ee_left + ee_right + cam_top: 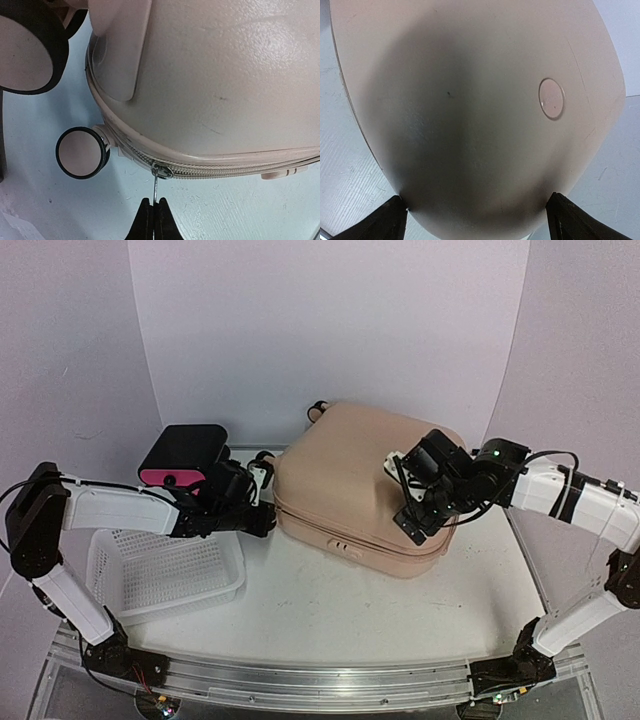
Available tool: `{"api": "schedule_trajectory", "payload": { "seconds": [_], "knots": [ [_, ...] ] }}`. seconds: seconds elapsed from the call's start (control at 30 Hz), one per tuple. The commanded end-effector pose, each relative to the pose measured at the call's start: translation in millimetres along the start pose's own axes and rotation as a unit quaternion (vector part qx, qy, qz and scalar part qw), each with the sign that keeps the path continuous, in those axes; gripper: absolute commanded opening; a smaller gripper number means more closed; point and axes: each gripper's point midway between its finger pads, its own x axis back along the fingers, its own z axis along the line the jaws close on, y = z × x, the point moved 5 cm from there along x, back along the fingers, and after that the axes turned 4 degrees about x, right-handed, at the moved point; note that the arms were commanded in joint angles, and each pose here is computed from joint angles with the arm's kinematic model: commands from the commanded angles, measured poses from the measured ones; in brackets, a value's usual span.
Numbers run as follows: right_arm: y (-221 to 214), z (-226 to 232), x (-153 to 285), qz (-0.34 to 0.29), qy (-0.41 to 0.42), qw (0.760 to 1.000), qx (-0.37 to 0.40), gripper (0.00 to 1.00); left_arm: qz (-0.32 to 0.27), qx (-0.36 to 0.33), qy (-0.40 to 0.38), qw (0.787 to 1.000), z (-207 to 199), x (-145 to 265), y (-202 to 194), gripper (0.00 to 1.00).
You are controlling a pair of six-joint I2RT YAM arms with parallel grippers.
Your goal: Open, take out, and arrange the luggage
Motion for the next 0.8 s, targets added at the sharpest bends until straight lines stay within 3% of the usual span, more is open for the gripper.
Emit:
{"api": "schedule_trajectory", "payload": {
  "seconds": [0.0,0.13,0.33,0.47,0.77],
  "knots": [
    [-22,-4,10,0.029,0.031,0.998,-0.050,0.98,-0.066,0.014,0.000,0.998,11,20,41,0.00],
    [-21,-3,30,0.027,0.072,0.994,-0.083,0.98,-0.052,0.011,-0.043,0.998,-6,11,43,0.00],
    [-10,7,62,0.001,0.164,0.976,-0.141,0.98,-0.057,0.010,-0.038,0.998,-17,8,46,0.00],
    [13,18,81,-0.031,0.224,0.964,-0.137,0.98,-0.055,-0.007,-0.074,0.996,-56,7,43,0.00],
    [31,7,86,-0.070,0.201,0.967,-0.143,0.98,-0.061,-0.045,-0.147,0.986,-166,8,28,0.00]
  ]
}}
